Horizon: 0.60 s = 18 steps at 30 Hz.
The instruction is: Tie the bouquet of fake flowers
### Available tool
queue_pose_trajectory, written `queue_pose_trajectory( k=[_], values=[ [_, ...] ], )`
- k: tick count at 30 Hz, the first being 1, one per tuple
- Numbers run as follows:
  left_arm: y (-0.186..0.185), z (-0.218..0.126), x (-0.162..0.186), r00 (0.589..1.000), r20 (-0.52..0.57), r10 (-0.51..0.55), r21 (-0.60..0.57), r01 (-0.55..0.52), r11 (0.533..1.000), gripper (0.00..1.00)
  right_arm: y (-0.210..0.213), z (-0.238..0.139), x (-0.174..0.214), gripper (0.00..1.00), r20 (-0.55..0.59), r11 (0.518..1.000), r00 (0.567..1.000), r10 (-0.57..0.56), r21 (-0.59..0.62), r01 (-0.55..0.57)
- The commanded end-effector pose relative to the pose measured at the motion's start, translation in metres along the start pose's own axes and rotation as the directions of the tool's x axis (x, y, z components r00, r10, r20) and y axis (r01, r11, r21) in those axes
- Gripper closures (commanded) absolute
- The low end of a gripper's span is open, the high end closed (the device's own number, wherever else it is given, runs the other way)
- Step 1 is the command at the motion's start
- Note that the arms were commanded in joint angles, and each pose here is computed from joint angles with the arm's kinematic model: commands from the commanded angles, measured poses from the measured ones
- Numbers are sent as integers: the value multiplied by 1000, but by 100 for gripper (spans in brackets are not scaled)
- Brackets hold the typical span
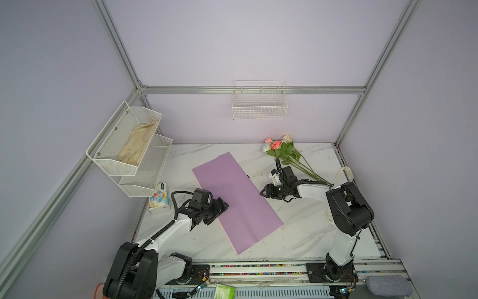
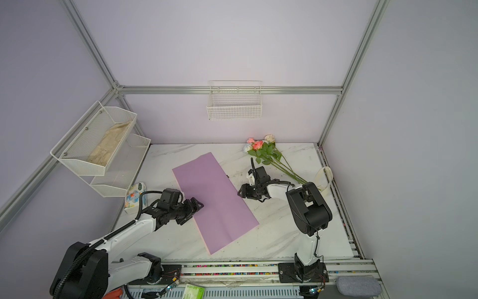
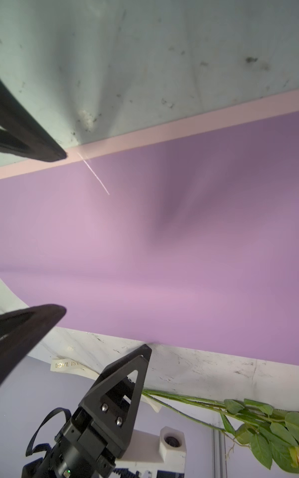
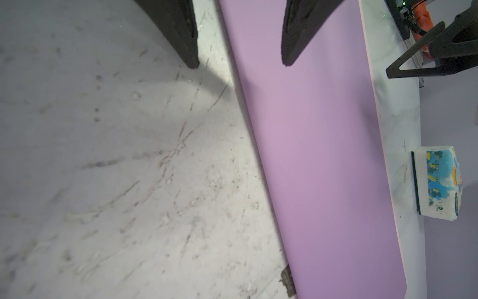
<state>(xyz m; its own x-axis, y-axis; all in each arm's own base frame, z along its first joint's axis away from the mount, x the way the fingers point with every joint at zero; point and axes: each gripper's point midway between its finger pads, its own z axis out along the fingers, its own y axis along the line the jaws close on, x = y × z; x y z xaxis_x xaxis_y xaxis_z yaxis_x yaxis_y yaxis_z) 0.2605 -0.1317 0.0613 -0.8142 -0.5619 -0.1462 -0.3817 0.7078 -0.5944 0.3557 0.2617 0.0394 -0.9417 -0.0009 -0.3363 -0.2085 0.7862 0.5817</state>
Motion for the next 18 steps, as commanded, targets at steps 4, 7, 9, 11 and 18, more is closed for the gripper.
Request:
queue_pose_trajectory(
  k=[4, 7, 9, 11, 18],
  values=[
    [2, 8, 7, 999, -43, -7, -14, 6, 1000, 16, -17, 16, 21, 48, -99, 1000, 995, 11, 28, -9],
    [3, 14, 8, 998, -59, -7, -17, 6, 1000, 16, -17, 19, 24, 50, -111, 1000, 994, 14, 17, -12],
    [4, 18, 9, 998, -68, -12, -26, 11, 1000, 16, -18, 20, 28, 52, -123, 1000, 992, 16, 14, -14],
    [3, 21, 10, 997, -78, -10, -20, 9, 1000, 17, -18, 22, 32, 54, -137, 1000, 990, 15, 10, -14],
    [-7, 24, 10, 997, -82, 12, 2, -12, 1000, 19, -19, 27, 45, 62, -186, 1000, 983, 7, -1, -7]
  ],
)
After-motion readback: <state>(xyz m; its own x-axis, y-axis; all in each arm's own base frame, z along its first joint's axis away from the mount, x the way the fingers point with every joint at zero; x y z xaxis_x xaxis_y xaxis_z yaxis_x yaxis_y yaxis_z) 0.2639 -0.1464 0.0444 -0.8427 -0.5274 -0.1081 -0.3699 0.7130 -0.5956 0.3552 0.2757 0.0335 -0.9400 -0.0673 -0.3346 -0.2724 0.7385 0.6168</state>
